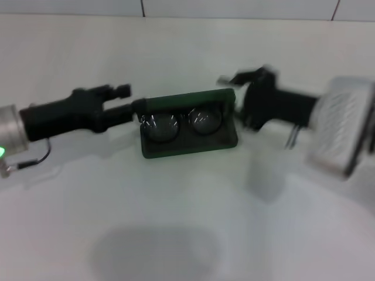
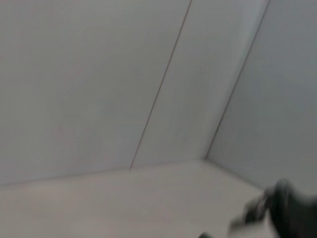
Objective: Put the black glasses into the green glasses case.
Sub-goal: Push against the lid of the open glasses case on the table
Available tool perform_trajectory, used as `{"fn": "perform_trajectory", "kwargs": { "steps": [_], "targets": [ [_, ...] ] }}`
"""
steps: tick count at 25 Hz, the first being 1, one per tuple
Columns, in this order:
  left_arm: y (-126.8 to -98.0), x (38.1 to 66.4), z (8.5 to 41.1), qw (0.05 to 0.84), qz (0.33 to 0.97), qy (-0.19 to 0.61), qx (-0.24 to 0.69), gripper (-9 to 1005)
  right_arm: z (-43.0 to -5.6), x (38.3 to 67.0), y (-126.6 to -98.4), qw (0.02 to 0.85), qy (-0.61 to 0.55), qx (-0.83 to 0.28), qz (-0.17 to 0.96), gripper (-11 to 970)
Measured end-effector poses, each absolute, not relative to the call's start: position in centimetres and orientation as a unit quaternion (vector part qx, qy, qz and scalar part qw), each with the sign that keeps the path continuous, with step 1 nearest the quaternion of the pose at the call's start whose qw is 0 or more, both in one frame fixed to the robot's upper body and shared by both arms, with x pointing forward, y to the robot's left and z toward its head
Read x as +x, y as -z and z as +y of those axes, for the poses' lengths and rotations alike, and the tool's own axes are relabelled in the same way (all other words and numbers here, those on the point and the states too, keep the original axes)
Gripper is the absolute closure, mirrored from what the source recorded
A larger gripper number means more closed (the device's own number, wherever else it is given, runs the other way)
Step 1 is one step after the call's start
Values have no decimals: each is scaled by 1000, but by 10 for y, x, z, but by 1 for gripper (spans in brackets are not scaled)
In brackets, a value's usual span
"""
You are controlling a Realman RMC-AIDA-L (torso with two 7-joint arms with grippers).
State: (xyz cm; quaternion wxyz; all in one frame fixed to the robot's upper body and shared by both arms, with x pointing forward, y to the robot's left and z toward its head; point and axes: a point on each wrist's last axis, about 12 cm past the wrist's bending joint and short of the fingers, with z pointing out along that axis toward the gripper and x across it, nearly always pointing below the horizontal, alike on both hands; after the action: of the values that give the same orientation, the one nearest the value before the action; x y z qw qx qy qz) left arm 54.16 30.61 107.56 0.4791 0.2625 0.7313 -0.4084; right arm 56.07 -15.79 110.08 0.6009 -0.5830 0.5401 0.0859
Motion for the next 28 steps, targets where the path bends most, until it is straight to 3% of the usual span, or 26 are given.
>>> {"fn": "perform_trajectory", "kwargs": {
  "steps": [3, 8, 13, 28],
  "targets": [
    [-1066, 531, 316, 475, 747, 398, 242, 419, -197, 568, -1116, 649, -109, -500, 562, 692],
    [-1046, 530, 321, 450, 797, 367, 165, 420, -226, 574, -1123, 676, -118, -445, 575, 691],
    [-1037, 535, 316, 420, 822, 364, 124, 421, -231, 576, -1122, 677, -118, -435, 582, 691],
    [-1043, 542, 282, 398, 799, 416, 172, 425, -237, 576, -1118, 675, -109, -435, 586, 692]
  ]
}}
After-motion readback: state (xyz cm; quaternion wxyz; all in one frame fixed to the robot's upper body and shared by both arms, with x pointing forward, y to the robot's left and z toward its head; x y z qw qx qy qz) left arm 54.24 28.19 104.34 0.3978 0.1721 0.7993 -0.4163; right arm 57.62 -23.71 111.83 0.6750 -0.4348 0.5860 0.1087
